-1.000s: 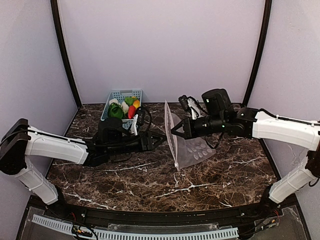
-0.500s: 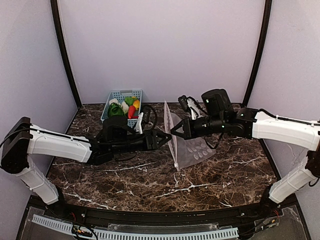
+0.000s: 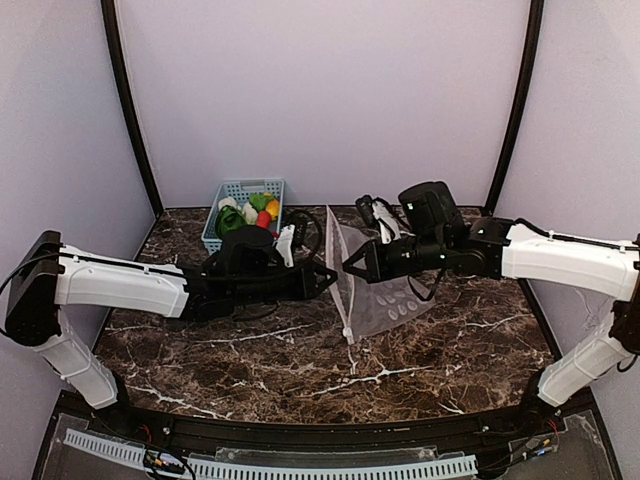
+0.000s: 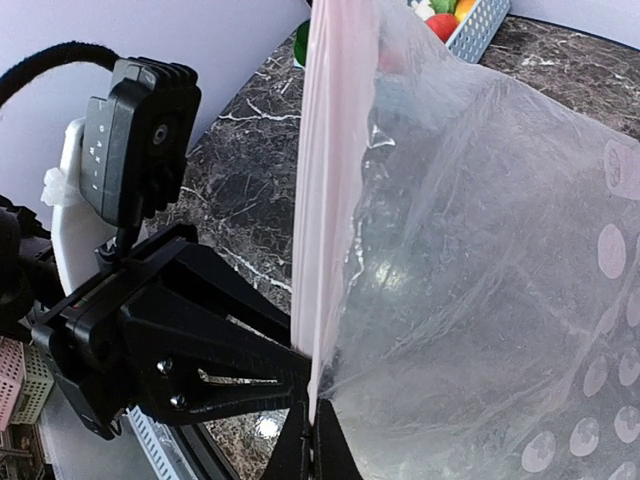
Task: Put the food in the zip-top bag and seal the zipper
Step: Open the zipper food storage bag at the center of the board.
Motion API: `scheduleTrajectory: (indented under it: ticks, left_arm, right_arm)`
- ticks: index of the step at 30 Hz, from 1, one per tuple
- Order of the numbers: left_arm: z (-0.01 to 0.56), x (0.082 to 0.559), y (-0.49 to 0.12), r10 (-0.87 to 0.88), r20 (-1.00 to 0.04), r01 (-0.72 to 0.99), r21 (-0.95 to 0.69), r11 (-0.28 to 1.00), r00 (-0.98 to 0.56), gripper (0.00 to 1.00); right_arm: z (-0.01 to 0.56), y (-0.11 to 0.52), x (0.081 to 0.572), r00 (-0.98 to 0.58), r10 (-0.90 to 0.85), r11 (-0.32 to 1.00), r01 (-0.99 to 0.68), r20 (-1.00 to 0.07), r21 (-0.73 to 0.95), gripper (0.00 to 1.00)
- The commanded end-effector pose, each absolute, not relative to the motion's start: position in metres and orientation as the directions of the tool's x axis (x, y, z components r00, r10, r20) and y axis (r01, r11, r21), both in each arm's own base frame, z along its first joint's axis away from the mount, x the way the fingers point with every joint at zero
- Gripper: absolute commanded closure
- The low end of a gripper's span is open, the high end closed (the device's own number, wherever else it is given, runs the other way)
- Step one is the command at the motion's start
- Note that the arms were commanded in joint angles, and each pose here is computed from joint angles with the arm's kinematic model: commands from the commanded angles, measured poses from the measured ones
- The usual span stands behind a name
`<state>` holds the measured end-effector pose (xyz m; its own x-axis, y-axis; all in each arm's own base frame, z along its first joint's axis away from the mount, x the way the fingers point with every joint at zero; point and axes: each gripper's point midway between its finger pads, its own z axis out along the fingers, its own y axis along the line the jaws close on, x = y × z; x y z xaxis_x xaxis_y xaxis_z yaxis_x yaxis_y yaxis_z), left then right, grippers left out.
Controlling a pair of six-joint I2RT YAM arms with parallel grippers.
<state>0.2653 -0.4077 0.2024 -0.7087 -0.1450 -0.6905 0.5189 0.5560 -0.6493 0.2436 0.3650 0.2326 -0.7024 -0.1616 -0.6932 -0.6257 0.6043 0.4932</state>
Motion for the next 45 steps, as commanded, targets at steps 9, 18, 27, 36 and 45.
scheduleTrajectory:
  ticks: [9,18,27,36,45]
  left_arm:
    - [0.165,0.288,-0.363,-0.097,-0.742,0.387,-0.451,0.804,-0.664,0.99]
    - [0.148,0.299,-0.332,-0.002,-0.777,0.319,-0.261,0.911,-0.629,0.99]
    - [0.137,0.302,-0.323,0.052,-0.773,0.302,-0.184,0.935,-0.633,0.99]
    - [0.148,0.295,-0.346,0.015,-0.779,0.386,-0.293,0.875,-0.627,0.97]
    - [0.184,0.261,-0.388,0.039,-0.789,0.614,-0.445,0.653,-0.613,0.52]
  right_arm:
    - [0.228,0.336,0.258,-0.682,-0.168,0.746,-0.56,-0.712,0.36,1.0]
    - [0.25,0.32,0.254,-0.678,-0.14,0.768,-0.534,-0.722,0.353,1.0]
    - [0.27,0.319,0.246,-0.669,-0.103,0.738,-0.547,-0.736,0.395,1.0]
    - [0.245,0.319,0.251,-0.694,-0.084,0.762,-0.507,-0.715,0.402,1.0]
    - [0.235,0.322,0.258,-0.707,-0.06,0.777,-0.476,-0.705,0.412,1.0]
